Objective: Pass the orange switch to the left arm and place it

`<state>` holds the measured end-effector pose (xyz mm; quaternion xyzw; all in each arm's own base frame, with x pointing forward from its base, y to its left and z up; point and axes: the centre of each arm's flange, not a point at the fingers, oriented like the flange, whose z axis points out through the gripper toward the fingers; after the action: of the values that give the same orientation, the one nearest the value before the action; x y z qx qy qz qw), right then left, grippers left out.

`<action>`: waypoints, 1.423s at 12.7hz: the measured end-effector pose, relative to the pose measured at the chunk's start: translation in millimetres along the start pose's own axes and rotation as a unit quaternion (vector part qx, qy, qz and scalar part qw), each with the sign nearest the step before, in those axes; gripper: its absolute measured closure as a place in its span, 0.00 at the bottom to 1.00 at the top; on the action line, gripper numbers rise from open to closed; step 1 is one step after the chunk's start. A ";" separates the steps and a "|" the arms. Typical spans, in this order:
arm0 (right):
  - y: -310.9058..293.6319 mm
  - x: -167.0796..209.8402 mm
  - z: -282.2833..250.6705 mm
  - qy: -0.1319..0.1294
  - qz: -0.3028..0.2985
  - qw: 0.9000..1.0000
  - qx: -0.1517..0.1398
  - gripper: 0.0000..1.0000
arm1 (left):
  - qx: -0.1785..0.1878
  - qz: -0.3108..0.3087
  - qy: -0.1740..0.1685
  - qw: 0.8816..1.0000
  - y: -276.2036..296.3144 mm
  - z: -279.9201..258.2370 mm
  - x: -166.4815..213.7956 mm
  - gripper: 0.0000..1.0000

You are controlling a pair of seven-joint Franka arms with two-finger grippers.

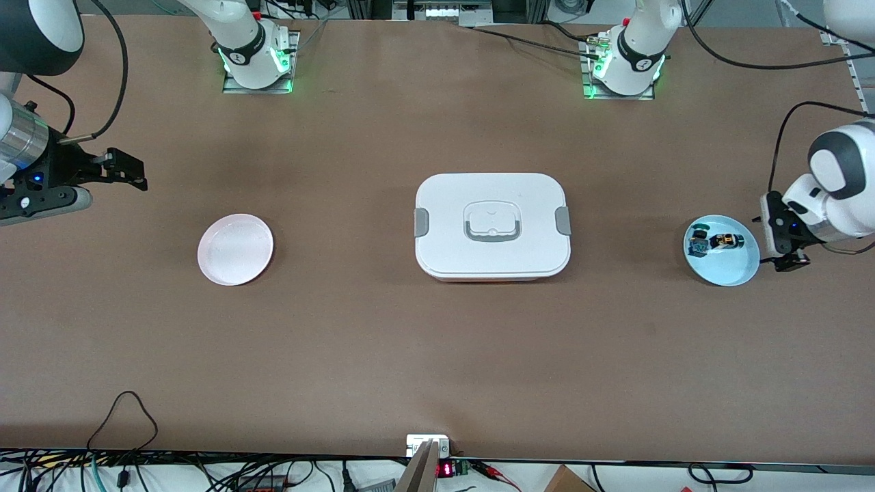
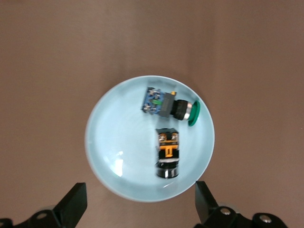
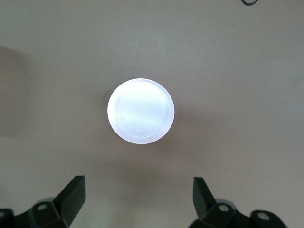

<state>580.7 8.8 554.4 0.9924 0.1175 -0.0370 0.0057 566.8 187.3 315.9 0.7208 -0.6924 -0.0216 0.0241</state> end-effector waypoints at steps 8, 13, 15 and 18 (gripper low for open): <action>-12.1 2.7 -1.1 0.001 -0.011 1.000 0.000 0.00 | 0.040 -0.014 0.050 0.998 -3.3 -142.1 40.2 0.00; -12.2 2.7 -1.1 0.001 -0.011 1.000 0.000 0.00 | 0.010 -0.201 0.056 0.978 -7.9 -173.4 81.2 0.00; -12.3 2.8 -1.1 0.001 -0.011 1.000 0.000 0.00 | 0.008 -0.263 0.044 0.964 -7.8 -190.2 102.3 0.00; -12.4 2.8 -1.2 0.001 -0.011 1.000 0.000 0.00 | -0.001 -0.398 0.044 0.916 -3.5 -206.9 133.3 0.00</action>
<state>580.6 21.5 555.3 0.9911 0.1282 -0.0358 0.0053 589.0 55.3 522.5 0.9370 -0.3465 0.0015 0.0450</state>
